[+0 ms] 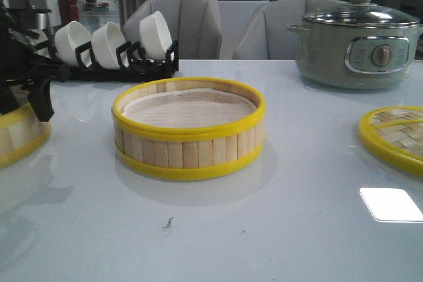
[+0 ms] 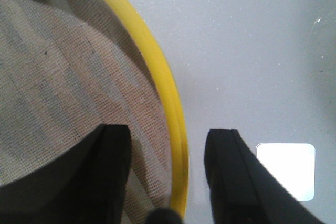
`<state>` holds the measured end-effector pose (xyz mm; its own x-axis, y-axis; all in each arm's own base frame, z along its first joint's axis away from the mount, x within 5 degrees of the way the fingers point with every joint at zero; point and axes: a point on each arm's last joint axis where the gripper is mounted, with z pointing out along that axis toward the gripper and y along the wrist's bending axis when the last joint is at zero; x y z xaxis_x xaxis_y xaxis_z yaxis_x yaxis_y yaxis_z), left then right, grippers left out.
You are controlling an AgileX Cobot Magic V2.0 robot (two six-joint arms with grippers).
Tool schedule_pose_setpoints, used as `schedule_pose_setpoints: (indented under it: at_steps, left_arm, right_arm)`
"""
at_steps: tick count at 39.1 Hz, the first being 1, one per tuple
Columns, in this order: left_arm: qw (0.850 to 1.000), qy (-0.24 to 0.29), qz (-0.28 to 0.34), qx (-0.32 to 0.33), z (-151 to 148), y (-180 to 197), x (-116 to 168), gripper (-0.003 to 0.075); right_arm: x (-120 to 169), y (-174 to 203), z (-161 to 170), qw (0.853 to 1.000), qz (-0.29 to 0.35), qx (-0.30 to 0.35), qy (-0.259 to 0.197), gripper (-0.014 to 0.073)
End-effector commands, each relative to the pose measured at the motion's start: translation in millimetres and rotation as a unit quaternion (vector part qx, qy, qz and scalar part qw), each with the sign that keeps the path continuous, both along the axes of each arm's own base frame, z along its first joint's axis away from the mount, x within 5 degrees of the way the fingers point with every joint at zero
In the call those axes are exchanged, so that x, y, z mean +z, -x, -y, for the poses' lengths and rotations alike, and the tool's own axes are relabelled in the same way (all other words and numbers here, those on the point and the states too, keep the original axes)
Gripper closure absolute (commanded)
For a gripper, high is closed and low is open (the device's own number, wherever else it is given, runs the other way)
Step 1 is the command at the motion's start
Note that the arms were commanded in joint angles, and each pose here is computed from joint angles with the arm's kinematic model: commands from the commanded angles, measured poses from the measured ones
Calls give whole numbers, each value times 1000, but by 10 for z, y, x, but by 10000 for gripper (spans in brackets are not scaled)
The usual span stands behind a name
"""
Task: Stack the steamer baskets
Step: 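Grasp the rim of the steamer basket nearest the left gripper, then lift the basket with the left gripper and carry it over the middle basket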
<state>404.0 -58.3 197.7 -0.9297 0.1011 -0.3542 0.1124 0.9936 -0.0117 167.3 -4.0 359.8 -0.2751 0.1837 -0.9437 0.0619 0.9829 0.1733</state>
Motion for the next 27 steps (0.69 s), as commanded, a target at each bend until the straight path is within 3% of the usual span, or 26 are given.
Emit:
schedule_pose_setpoints:
  at_steps: [1, 5, 6, 8, 16, 27]
  left_arm:
    - [998, 9, 56, -1, 19, -37, 294, 437]
    - [998, 9, 56, -1, 19, -37, 294, 636]
    - [998, 9, 56, -1, 19, -37, 294, 646]
    - [998, 9, 56, -1, 19, -37, 294, 617]
    - [998, 9, 55, -2, 28, -45, 372, 634]
    - [993, 20, 105, -40, 376, -133, 1002, 634]
  right_arm:
    - [193, -2, 6, 998, 57, -2, 11, 148]
    - [193, -2, 6, 998, 57, -2, 11, 148]
    - [193, -2, 6, 998, 57, -2, 11, 148]
    - [193, -2, 6, 998, 57, -2, 11, 148]
    - [193, -2, 6, 998, 57, -2, 11, 148]
    - [193, -2, 6, 998, 57, -2, 11, 148]
